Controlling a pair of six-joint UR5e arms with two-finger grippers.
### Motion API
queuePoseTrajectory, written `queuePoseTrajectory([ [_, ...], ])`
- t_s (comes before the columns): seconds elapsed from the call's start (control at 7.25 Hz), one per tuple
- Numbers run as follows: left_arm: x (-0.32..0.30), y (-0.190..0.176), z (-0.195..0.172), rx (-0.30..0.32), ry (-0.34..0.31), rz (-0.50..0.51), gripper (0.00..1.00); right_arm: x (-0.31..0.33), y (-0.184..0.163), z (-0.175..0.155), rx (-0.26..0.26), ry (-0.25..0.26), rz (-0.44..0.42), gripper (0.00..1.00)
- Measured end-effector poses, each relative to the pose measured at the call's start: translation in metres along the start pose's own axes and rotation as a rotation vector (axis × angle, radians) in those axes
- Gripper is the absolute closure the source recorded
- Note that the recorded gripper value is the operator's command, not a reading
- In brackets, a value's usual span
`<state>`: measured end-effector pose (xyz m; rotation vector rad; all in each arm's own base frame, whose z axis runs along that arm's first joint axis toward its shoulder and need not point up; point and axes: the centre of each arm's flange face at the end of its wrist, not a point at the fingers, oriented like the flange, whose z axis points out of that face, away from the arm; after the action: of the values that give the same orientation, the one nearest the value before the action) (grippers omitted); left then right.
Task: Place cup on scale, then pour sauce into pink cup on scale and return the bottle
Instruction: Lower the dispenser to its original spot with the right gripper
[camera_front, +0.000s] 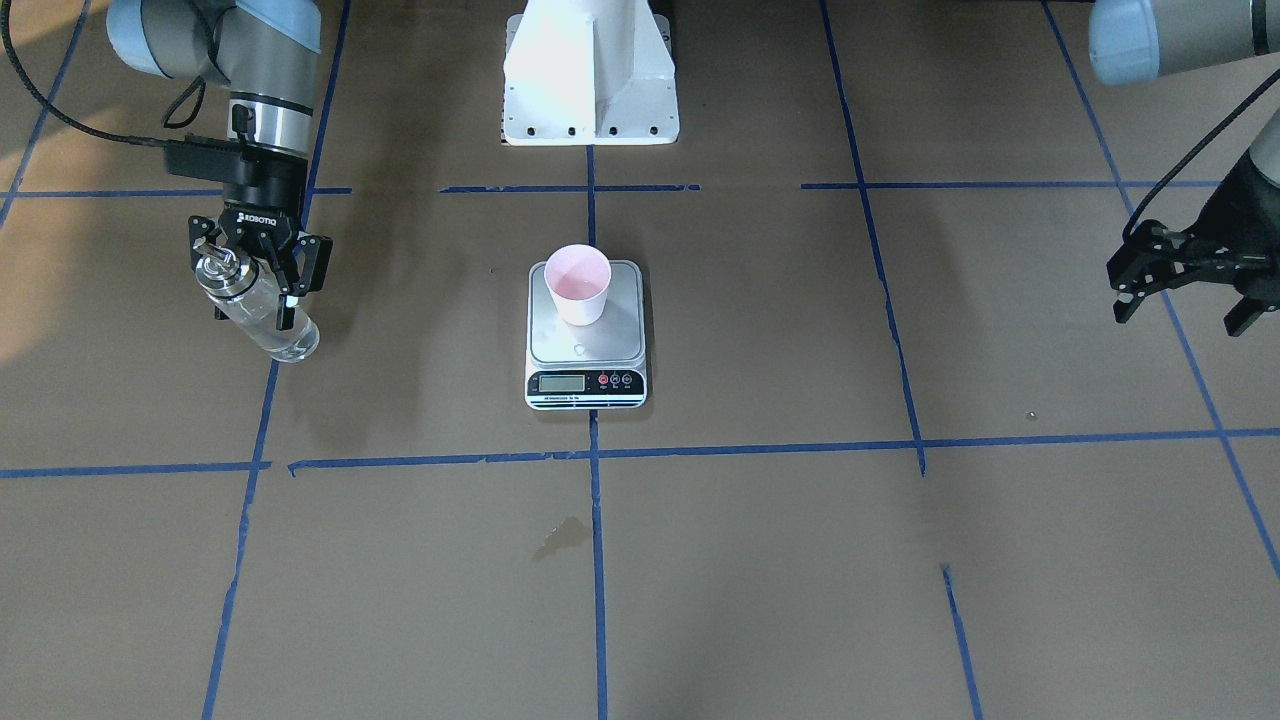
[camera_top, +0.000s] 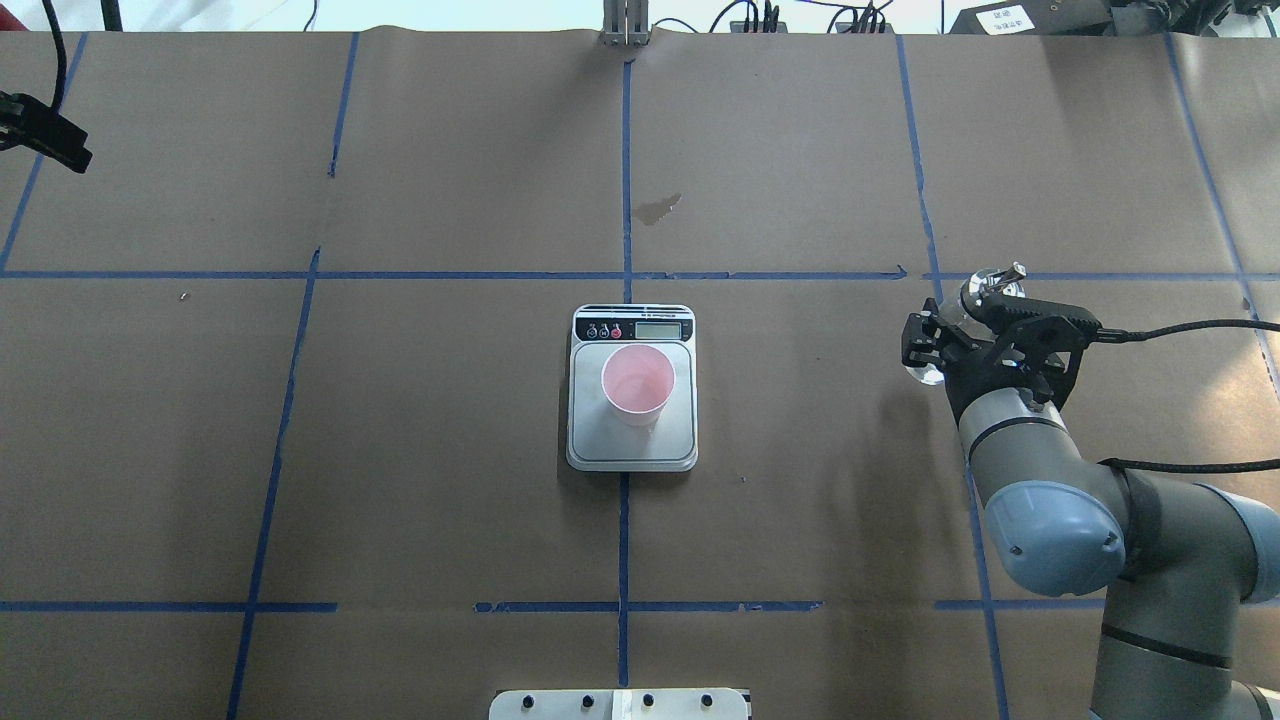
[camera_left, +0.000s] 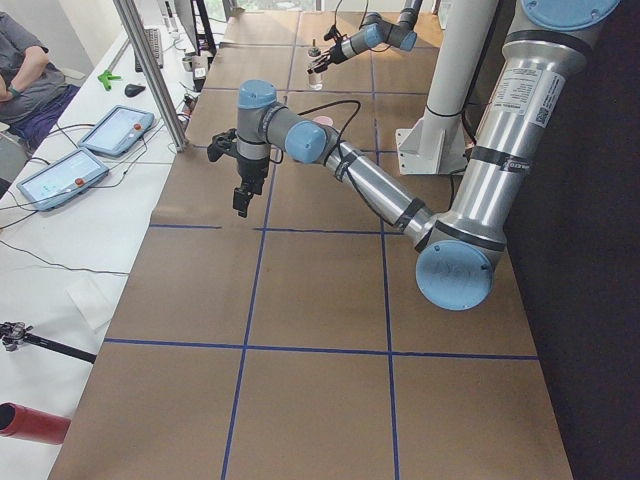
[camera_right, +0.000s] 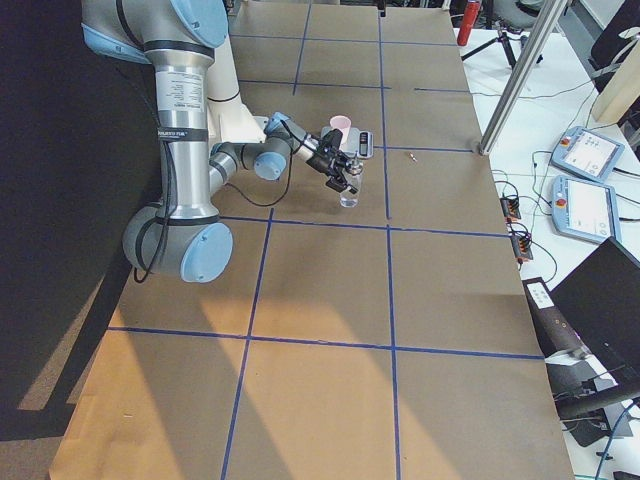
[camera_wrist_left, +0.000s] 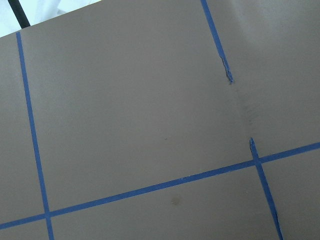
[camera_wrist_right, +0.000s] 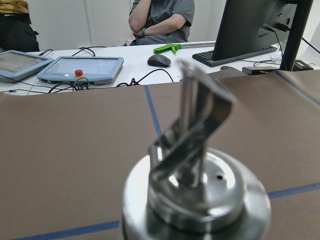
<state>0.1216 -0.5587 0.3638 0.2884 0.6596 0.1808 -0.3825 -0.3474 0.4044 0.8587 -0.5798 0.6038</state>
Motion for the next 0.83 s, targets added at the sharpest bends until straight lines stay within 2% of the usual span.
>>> queuePoseTrajectory([
  [0.69,0.000,0.000,0.000,0.000,0.000,0.001,0.00,0.016,0.026,0.016,-0.005,0.041,-0.028,1.00],
  [0.83,0.000,0.000,0.000,0.000,0.000,0.002,0.00,0.017,0.030,0.018,-0.010,0.045,-0.034,0.90],
])
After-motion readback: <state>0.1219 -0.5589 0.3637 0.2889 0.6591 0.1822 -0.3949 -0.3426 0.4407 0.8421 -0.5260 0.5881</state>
